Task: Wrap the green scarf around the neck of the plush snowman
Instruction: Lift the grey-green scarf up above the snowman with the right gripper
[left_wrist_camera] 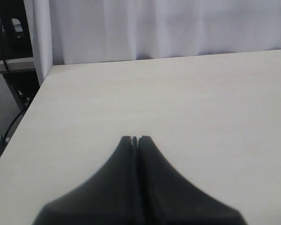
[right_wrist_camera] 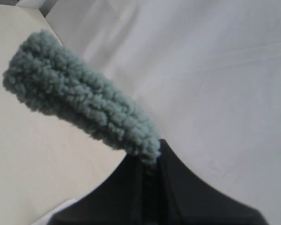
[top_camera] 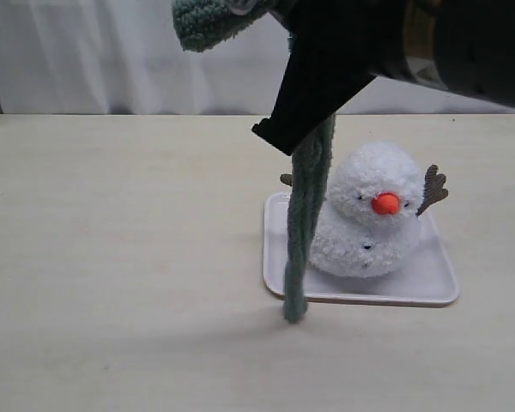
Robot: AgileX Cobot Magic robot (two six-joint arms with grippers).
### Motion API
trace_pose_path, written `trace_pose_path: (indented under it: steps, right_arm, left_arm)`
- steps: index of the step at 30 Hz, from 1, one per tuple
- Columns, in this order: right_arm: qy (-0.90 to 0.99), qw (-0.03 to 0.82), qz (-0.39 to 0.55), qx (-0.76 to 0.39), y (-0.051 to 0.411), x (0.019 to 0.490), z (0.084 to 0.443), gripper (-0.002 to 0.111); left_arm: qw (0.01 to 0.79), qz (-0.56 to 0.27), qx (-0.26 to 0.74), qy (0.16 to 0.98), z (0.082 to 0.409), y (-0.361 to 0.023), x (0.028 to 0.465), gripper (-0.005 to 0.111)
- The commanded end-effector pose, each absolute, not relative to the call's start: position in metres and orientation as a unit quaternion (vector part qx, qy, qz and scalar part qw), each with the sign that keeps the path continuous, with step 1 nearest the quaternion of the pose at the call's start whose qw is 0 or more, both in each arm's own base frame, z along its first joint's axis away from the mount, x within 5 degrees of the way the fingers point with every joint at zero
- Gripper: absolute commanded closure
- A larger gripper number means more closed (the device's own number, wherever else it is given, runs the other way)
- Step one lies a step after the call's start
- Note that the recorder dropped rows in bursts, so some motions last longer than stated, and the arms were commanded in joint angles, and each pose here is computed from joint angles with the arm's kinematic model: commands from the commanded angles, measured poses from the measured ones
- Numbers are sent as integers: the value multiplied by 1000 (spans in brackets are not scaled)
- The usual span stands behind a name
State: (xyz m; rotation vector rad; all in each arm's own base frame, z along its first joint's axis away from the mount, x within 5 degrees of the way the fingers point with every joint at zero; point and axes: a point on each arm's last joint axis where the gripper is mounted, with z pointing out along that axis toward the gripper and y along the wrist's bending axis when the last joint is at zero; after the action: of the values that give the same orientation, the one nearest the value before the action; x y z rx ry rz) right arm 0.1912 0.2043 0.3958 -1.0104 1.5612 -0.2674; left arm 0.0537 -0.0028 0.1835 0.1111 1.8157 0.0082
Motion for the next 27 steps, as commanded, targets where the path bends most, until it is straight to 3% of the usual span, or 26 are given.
trace_pose_path:
  steps: [1,9,17,27]
  right_arm:
    - [677,585,-144,-423,204,215,383,104]
    - [715,597,-136,-336,170,252,381,104]
    - [719,586,-157,-340,162,268,373,104]
    - [707,616,-108,-331,155,290,369,104]
  left_arm:
    - [619,1,50,784,184,-3,54,107]
    - [619,1,50,784,184,-3,54,107]
    - [619,1,50,784,184,-3,54,107]
    - [619,1,50,784,184,-3,54,107]
